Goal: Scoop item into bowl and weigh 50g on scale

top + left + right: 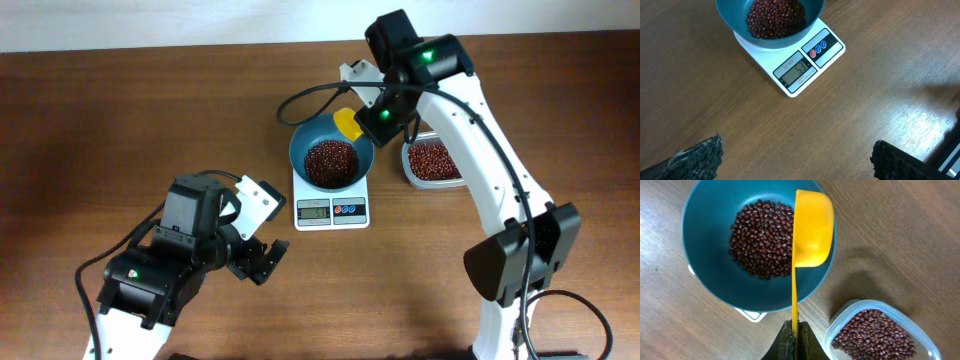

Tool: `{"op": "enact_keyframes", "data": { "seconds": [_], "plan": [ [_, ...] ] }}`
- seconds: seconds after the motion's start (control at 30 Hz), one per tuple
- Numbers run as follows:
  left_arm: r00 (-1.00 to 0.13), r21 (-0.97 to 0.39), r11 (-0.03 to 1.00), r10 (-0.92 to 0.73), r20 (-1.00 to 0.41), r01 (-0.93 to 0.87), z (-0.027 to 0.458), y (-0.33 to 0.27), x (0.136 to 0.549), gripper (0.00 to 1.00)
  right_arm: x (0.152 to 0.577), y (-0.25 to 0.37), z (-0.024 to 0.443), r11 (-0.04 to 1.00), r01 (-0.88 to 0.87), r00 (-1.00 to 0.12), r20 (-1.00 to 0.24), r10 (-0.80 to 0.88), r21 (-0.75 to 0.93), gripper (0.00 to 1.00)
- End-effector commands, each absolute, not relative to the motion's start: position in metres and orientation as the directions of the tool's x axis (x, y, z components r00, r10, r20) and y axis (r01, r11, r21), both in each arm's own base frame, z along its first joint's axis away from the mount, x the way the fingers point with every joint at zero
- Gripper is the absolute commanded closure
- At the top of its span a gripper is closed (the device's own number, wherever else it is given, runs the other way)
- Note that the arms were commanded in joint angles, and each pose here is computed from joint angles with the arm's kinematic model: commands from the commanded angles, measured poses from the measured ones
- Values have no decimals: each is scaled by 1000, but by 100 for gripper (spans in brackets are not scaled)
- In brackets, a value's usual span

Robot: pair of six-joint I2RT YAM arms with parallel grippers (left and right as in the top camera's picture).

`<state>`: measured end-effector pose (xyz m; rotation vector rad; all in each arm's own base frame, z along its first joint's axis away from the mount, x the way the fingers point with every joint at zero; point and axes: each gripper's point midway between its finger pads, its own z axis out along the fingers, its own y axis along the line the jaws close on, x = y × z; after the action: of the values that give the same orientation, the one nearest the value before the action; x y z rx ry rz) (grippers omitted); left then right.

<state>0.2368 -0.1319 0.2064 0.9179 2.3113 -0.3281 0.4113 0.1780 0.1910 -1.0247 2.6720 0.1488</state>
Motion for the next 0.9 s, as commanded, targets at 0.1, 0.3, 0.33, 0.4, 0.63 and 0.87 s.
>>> {"op": "enact_keyframes", "data": {
  "seconds": [0.1,0.3,0.33,0.4,0.63,0.87],
  "plan": [
    [-545,2,709,544,-638,705,208,-135,236,1,406,184,173,715,-697,-687,-234,-687,-52,96],
    [-545,2,709,544,-638,705,208,-135,236,1,411,187,173,709,-699,-674,-242,-697,-94,96],
    [-546,1,709,544,-638,705,208,-135,236,1,411,187,172,708,-699,-674,-243,-698,-95,96],
    [-545,2,709,544,-638,705,208,-135,236,1,411,188,171,704,-703,-669,-241,-703,-101,96],
    [-546,1,709,544,-638,705,208,-135,236,1,409,190,155,676,-712,-649,-188,-737,-188,96],
    [-546,1,709,544,-638,705,208,-135,236,1,414,193,156,675,-711,-643,-209,-737,-197,96]
  ]
}}
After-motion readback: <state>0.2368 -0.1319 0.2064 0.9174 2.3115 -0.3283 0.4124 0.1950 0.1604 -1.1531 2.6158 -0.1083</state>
